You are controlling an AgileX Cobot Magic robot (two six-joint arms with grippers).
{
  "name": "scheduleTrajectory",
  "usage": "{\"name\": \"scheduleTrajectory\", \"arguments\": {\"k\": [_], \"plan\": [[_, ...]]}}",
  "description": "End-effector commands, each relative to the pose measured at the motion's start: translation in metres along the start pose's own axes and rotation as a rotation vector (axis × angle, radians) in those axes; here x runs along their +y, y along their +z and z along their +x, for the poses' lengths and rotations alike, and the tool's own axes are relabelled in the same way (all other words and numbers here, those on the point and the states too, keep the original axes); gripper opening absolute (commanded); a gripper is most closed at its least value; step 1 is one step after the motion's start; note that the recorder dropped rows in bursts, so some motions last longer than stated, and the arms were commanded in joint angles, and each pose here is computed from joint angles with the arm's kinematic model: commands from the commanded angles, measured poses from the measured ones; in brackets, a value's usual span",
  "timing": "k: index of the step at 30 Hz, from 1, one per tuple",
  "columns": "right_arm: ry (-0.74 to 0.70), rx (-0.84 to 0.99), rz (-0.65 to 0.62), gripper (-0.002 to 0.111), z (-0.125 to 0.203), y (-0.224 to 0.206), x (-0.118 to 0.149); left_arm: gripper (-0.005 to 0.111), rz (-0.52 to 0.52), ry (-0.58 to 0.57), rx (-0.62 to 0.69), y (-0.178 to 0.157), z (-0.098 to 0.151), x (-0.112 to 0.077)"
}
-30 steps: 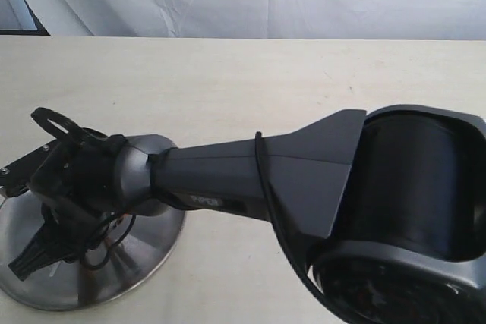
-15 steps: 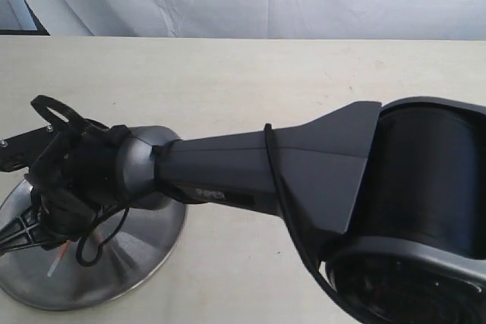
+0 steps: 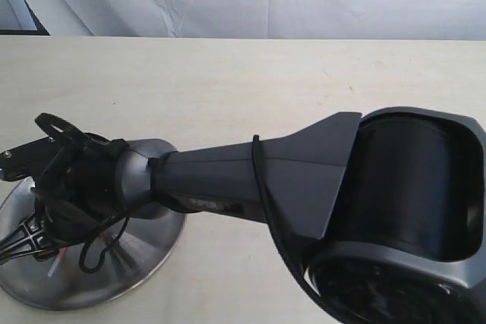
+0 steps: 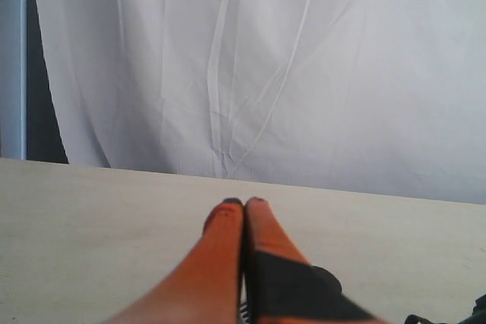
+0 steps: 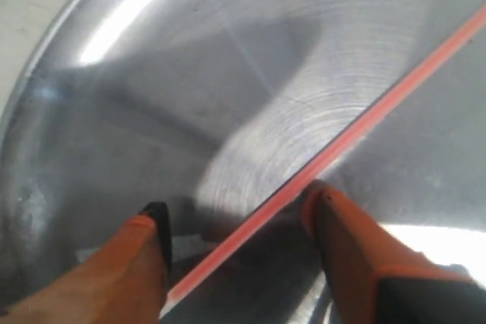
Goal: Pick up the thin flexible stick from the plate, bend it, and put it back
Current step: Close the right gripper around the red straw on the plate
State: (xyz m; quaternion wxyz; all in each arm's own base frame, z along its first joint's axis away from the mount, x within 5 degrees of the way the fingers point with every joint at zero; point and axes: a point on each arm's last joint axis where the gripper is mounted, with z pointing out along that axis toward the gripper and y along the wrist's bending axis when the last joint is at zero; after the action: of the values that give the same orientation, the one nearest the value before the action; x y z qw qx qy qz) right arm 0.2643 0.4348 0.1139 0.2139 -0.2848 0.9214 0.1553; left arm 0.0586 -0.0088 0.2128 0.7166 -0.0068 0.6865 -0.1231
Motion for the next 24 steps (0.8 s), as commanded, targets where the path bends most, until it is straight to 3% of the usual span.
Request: {"name": "scheduleTrajectory", "arguments": {"k": [1,5,7,10,11,18,24], "plan": [[-0.051,0.114,0.074,0.053,0.019,0.017,-0.008,0.000,-0.005,-0.001,0.000,0.000,0.001,0.001],[-0.075,0.171,0.101,0.052,0.025,0.021,-0.012,0.000,-0.005,-0.001,0.000,0.000,0.001,0.001],[-0.071,0.184,0.107,0.044,0.024,0.014,-0.011,0.000,-0.005,-0.001,0.000,0.000,0.001,0.001],[-0.069,0.196,0.116,0.006,0.021,0.004,-0.011,0.000,-0.005,-0.001,0.000,0.000,0.001,0.001],[-0.071,0.206,0.122,-0.001,0.022,0.004,-0.012,0.000,-0.005,-0.001,0.000,0.000,0.001,0.001],[-0.108,0.262,0.144,-0.001,0.024,-0.003,-0.014,0.000,-0.005,-0.001,0.000,0.000,0.001,0.001],[-0.107,0.200,0.123,-0.001,0.009,-0.027,-0.009,0.000,-0.005,-0.001,0.000,0.000,0.001,0.001]]}}
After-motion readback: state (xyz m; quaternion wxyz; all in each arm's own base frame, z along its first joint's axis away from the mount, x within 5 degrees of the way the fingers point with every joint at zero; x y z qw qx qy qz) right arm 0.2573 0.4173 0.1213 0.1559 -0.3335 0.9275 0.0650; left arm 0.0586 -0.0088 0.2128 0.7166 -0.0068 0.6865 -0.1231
